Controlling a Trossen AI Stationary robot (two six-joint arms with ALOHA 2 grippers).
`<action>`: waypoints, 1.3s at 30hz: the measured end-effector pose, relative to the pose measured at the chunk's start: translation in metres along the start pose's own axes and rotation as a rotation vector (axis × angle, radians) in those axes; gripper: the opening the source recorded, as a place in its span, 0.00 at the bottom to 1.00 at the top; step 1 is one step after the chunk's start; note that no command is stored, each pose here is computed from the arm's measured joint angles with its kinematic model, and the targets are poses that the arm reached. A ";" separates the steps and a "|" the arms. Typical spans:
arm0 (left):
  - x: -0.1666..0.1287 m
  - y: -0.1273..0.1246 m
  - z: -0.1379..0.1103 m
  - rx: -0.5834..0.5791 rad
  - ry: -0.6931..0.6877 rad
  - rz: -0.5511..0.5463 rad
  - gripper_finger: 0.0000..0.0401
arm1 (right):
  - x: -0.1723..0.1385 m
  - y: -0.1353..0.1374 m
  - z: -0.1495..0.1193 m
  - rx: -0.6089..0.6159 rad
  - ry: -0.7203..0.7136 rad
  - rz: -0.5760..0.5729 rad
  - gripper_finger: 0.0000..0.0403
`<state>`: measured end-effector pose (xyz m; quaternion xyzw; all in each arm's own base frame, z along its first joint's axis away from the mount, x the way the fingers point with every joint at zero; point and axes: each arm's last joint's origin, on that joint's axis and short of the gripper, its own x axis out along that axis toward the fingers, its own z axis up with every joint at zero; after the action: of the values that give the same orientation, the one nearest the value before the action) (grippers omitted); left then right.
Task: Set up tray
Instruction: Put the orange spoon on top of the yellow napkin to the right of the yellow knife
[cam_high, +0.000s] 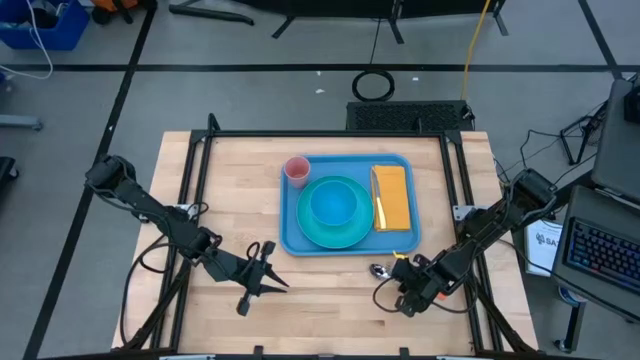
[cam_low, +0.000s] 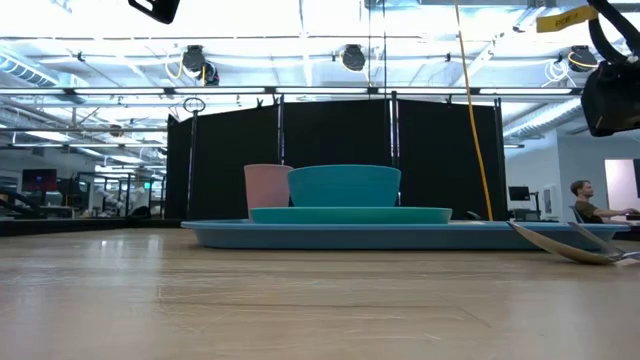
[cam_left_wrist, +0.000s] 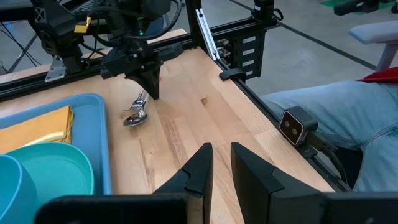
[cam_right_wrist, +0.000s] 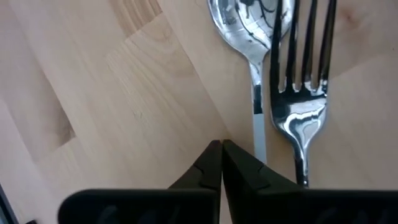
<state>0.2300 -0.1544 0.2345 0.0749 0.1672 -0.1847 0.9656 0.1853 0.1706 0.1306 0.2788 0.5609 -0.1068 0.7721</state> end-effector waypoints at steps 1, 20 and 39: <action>0.000 0.000 0.000 0.000 0.000 0.000 0.16 | 0.000 0.000 0.000 0.000 -0.001 0.004 0.01; 0.000 0.000 0.000 0.002 0.004 0.000 0.16 | -0.004 0.011 0.006 0.014 -0.043 0.038 0.09; 0.000 0.000 -0.001 0.002 0.005 0.000 0.16 | -0.008 0.031 0.015 0.060 -0.127 0.257 0.38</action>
<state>0.2299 -0.1543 0.2340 0.0765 0.1695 -0.1848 0.9650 0.2094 0.1870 0.1511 0.3641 0.4673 -0.0410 0.8046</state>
